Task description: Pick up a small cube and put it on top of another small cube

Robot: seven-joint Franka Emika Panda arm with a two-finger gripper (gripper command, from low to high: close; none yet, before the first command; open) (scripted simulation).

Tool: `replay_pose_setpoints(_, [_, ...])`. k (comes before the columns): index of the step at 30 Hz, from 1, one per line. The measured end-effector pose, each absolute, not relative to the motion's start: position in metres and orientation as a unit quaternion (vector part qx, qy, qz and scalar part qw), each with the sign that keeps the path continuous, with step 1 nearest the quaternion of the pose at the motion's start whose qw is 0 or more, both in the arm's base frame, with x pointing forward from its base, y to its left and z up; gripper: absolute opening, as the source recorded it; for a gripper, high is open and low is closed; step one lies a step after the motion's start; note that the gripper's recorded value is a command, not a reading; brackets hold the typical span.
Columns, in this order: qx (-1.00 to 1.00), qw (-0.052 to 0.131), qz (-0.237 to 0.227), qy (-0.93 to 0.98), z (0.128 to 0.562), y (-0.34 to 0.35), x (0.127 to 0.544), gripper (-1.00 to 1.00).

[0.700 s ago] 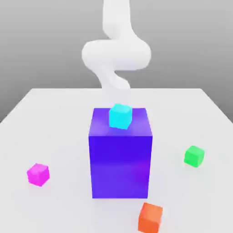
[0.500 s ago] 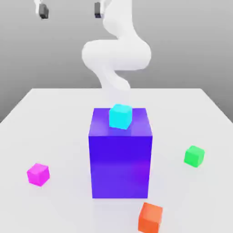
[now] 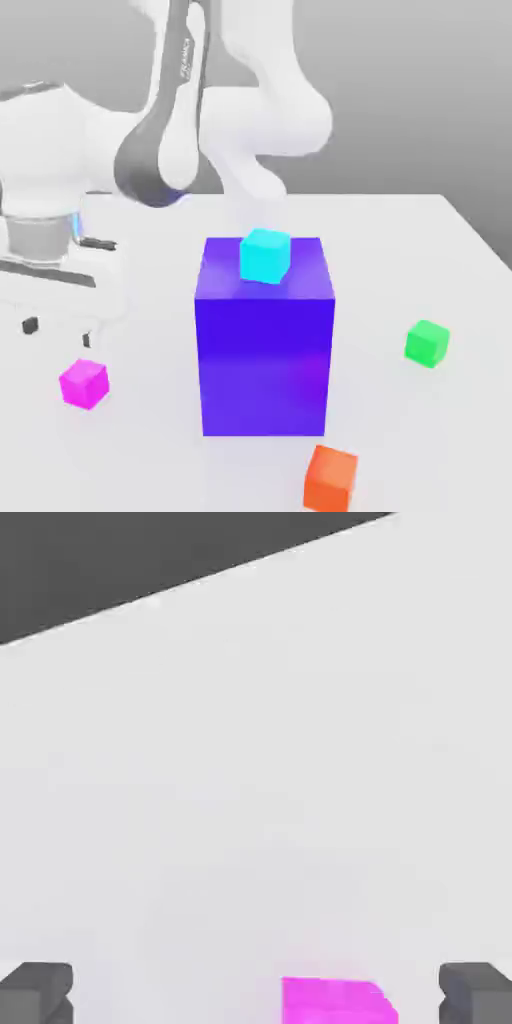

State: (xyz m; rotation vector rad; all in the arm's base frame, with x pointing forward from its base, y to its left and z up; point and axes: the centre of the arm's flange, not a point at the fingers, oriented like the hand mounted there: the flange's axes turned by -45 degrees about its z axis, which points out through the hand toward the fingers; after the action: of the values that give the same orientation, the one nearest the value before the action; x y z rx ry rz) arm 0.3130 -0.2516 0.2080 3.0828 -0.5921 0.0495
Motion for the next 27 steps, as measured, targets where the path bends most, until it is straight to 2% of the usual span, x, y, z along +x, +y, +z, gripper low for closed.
replay_pose_setpoints(6, [0.982,0.002,0.000,-0.189,0.143,-0.253,0.302,0.00])
replay_pose_setpoints(7, [0.982,0.002,0.000,-0.189,0.133,-0.253,0.301,-1.00])
replay_pose_setpoints(14, [0.982,0.001,0.000,-0.190,0.130,-0.252,0.301,-1.00])
replay_pose_setpoints(20, [0.982,0.000,0.000,-0.189,0.183,-0.252,0.301,-1.00])
replay_pose_setpoints(27, [0.996,0.025,-0.019,0.081,0.196,-0.223,0.370,-1.00])
